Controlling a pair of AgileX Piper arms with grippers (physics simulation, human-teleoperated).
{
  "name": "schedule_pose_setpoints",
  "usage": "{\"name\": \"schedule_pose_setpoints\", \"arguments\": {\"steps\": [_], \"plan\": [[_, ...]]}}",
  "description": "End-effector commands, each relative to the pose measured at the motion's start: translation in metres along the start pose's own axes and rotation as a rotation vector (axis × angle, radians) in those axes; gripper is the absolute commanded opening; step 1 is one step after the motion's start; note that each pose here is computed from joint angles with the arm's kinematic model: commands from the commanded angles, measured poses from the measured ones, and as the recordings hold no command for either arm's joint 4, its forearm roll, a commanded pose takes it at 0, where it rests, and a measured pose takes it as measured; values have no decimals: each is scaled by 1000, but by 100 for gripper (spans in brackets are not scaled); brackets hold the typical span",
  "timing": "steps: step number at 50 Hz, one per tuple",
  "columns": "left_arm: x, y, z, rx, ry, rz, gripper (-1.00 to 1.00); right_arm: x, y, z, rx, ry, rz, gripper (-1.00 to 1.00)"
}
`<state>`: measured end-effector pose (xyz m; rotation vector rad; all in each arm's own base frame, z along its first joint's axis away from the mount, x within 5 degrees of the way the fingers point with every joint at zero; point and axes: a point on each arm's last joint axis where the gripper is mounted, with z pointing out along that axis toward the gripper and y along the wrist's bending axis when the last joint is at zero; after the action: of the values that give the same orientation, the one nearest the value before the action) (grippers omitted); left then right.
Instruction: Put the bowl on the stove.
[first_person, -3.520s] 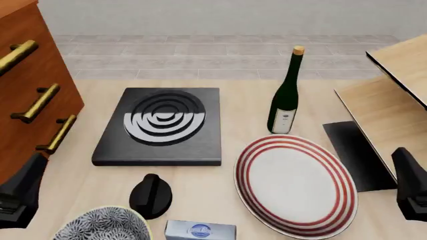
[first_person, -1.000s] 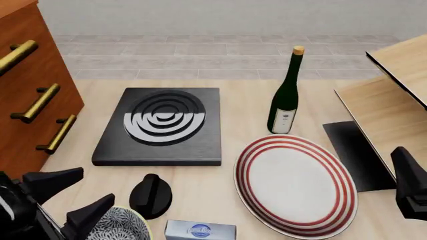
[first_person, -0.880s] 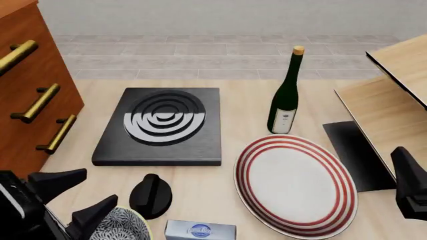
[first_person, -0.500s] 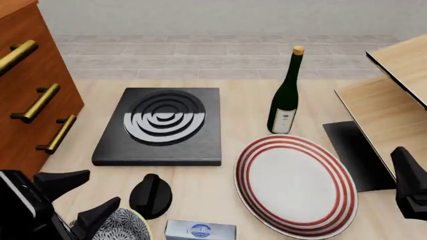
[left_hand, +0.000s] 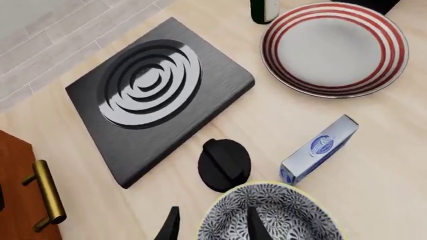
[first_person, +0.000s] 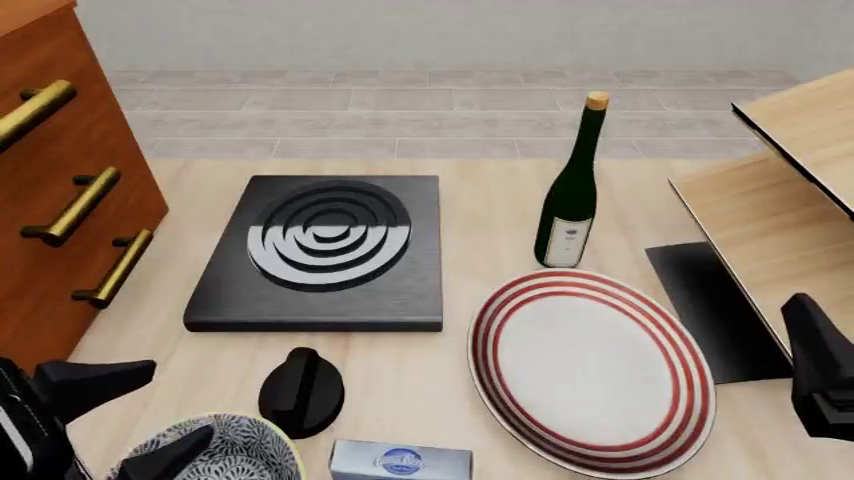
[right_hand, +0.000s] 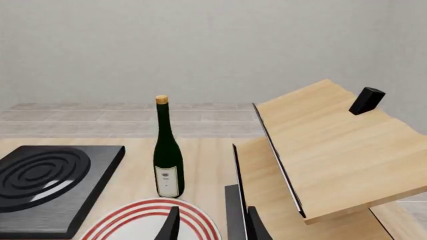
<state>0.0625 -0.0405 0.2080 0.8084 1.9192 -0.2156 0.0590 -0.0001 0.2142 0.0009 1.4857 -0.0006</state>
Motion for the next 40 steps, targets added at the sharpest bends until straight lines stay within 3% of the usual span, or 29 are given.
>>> {"name": "schedule_pose_setpoints", "arguments": {"steps": [1,21,40], "plan": [[4,1,1,-7,76,63,100,0,0,0,0,0,0,100],[14,-2,17,43,198,121,100,0,0,0,0,0,0,100],[15,0,28,43,231,144,100,0,0,0,0,0,0,100]]}}
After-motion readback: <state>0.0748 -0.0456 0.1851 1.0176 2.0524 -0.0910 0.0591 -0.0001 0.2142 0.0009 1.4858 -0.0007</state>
